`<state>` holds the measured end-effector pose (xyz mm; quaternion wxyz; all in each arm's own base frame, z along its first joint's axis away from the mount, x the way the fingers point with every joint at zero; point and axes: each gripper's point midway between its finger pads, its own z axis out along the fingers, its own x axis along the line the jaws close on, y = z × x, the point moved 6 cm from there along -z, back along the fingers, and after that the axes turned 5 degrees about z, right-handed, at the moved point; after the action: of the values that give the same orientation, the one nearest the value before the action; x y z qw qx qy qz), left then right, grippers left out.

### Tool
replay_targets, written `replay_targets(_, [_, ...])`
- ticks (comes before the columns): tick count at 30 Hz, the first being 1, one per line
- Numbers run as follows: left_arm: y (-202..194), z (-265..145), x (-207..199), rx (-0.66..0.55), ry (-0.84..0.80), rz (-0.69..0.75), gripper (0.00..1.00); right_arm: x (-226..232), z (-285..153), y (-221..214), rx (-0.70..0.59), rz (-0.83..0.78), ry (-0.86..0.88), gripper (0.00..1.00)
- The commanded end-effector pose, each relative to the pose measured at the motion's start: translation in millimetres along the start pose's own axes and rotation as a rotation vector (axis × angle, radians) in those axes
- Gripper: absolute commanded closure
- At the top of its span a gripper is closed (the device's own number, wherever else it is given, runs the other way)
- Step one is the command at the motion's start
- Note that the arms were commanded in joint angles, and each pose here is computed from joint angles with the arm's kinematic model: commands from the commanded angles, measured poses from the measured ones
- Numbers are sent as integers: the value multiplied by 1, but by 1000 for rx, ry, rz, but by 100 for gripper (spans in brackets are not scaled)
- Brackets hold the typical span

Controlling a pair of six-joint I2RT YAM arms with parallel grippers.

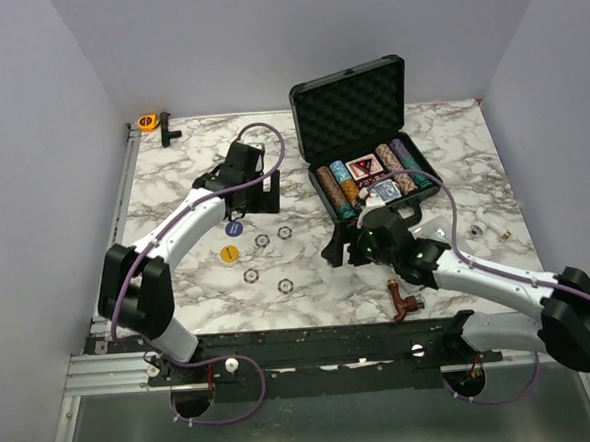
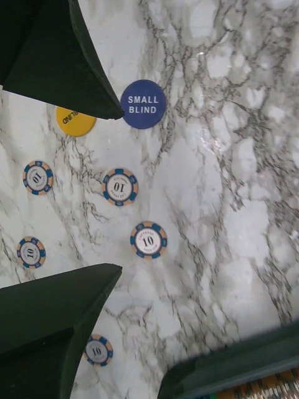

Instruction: Pack up texas hold em set

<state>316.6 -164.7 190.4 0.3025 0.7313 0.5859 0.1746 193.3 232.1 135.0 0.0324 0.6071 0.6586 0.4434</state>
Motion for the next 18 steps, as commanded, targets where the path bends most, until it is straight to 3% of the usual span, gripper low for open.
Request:
replay_targets(1, [-15,25,28,132,101,-80,1,-11,-17,14,-168,30,-45,18])
replay_targets(11, [-35,57,68,310,152,-184,2,-11,-9,4,-96,-19,-19,13])
replay_targets(18, [-37,67,71,405,86,-207,10,-3,5,2,-54,-19,17,13])
